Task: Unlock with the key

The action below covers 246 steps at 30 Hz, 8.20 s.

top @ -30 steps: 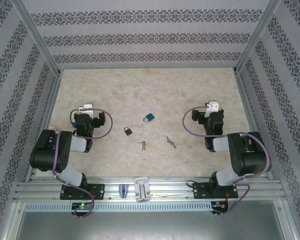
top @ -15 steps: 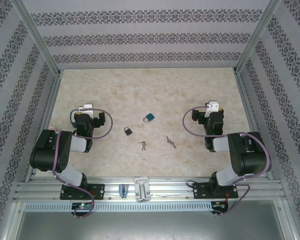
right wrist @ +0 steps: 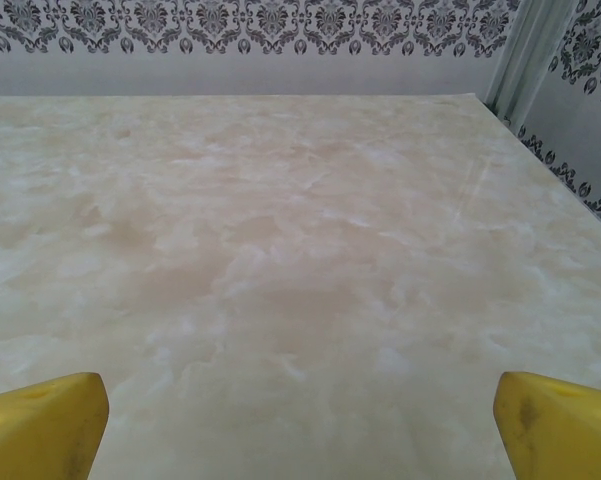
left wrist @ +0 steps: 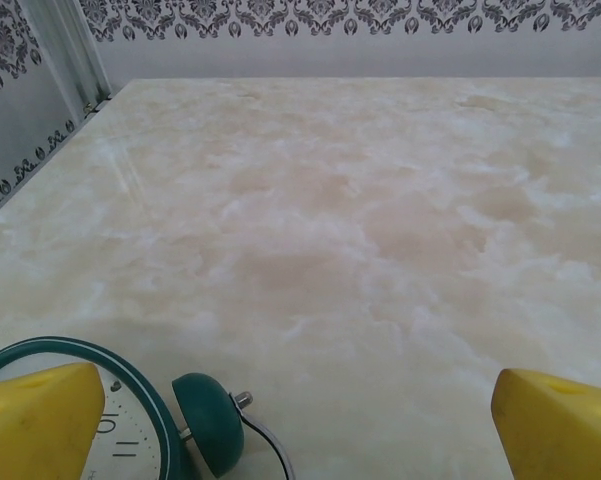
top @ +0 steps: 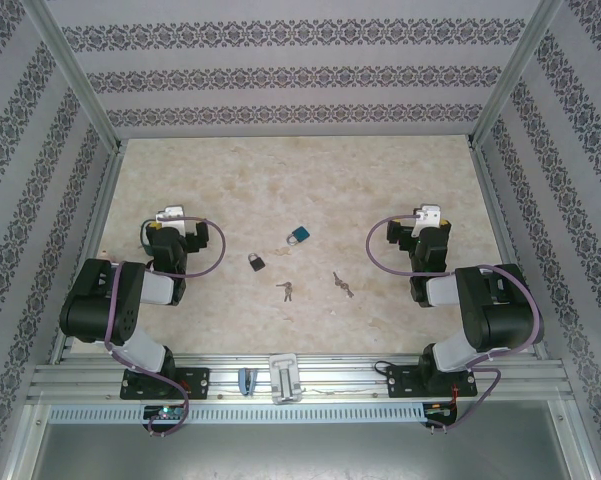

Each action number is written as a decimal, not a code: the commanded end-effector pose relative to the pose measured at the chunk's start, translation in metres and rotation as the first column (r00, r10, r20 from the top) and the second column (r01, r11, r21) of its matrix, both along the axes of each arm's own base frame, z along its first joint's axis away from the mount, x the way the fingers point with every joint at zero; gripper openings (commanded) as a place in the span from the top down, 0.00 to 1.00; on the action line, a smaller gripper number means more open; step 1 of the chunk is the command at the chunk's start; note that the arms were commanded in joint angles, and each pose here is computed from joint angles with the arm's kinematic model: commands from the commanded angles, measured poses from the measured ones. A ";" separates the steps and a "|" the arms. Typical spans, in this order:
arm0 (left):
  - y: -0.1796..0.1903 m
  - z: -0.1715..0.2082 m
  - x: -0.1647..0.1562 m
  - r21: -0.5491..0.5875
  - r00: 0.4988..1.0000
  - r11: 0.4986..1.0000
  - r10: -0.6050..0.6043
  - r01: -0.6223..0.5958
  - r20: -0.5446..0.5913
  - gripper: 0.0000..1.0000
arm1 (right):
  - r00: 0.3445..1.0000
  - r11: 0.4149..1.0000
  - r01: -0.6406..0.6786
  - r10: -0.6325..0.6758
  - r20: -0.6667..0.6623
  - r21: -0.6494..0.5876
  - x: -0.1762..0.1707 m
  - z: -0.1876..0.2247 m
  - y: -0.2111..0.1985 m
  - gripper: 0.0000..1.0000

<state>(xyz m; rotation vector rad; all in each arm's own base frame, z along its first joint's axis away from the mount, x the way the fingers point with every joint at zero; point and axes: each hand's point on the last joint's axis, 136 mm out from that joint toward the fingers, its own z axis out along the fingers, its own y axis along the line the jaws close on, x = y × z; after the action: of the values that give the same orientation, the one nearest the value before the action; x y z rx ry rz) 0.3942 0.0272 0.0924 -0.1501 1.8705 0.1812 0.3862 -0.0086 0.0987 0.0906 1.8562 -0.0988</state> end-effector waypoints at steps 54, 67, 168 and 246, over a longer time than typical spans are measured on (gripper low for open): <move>-0.104 -0.009 -0.129 -0.820 0.867 0.510 -0.250 -0.260 -0.431 0.22 | 0.424 0.890 -0.239 0.455 -0.783 0.388 -0.123 -0.029 0.285 0.58; -0.105 -0.030 -0.139 -0.825 0.857 0.471 -0.234 -0.313 -0.459 0.22 | 0.288 0.917 -0.304 0.345 -0.893 0.257 -0.140 -0.062 0.318 0.57; -0.307 0.154 -0.099 -0.958 0.674 -0.151 -0.683 0.245 0.281 0.18 | 0.532 0.501 -0.557 0.828 -0.178 0.663 -0.105 0.147 0.296 1.00; -0.329 0.126 -0.087 -0.956 0.672 -0.246 -0.683 0.158 0.287 0.52 | 0.398 0.358 -0.607 0.910 -0.120 0.710 -0.140 0.135 0.299 1.00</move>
<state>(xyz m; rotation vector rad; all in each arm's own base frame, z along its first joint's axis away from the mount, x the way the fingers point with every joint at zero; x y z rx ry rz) 0.3062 -0.2979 0.2034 -0.4687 1.9310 -1.9995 0.2777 0.2755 0.2253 -0.3472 2.2104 1.1437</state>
